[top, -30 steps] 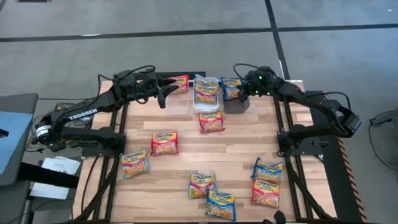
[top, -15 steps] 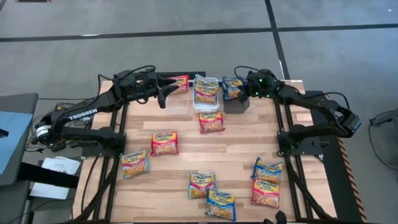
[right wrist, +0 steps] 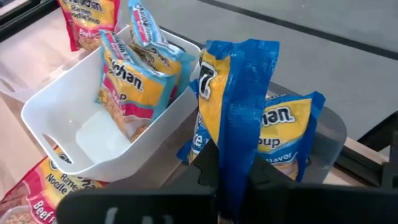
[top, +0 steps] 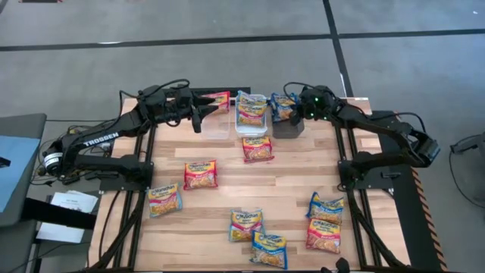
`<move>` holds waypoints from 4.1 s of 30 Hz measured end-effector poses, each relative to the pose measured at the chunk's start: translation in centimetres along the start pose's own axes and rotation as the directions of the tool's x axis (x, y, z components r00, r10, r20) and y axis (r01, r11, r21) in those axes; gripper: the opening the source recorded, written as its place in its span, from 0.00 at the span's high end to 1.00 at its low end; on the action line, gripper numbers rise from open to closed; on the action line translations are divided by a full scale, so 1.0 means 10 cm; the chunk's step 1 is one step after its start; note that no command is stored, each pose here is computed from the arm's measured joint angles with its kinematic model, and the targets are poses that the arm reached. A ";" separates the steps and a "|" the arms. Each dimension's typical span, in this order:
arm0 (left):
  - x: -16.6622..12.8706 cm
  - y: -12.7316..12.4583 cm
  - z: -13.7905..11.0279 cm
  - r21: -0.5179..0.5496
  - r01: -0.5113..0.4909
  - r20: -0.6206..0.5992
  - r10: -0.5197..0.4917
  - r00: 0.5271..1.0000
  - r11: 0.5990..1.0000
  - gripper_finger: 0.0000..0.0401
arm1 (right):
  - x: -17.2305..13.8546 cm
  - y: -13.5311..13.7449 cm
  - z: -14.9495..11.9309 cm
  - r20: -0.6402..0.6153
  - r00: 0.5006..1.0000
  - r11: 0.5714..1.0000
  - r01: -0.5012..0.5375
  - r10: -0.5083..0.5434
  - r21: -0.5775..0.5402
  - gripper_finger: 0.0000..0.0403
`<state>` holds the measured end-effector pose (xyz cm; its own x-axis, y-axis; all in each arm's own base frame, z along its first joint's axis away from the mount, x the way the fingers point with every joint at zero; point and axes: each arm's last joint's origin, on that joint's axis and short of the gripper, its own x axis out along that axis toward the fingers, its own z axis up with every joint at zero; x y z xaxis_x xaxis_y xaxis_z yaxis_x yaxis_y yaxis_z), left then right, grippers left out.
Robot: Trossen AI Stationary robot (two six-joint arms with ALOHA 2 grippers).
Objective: Sort Maruchan noodles
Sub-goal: Put the blue noodle pack into the black bin
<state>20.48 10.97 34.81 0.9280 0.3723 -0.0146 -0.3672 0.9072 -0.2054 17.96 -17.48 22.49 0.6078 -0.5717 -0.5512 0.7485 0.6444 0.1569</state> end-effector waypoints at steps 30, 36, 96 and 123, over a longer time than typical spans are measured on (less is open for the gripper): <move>0.00 0.00 0.00 -0.027 0.001 0.000 -0.001 1.000 1.000 0.59 | 0.32 -0.04 -0.18 -0.108 0.988 0.993 0.117 -0.113 0.033 0.86; 0.00 0.00 0.00 -0.023 0.000 -0.001 0.000 1.000 1.000 0.59 | 0.32 -0.04 -0.20 -0.125 0.984 0.991 0.131 -0.126 0.031 0.75; 0.00 -0.03 0.09 -0.081 0.062 0.090 -0.055 0.994 0.995 0.59 | -0.09 0.41 0.45 -0.362 0.909 0.976 -0.166 0.208 0.144 0.55; -0.02 0.04 0.13 -0.077 0.039 0.119 -0.030 0.992 0.996 0.59 | 0.68 0.37 0.35 -0.771 0.633 0.998 -0.038 0.066 0.055 0.55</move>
<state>20.12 11.49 36.00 0.9244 0.3657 0.1084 -0.3244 0.9033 -0.2806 25.79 -20.72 22.17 0.2298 0.0721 -0.9706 0.7386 0.6365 0.2222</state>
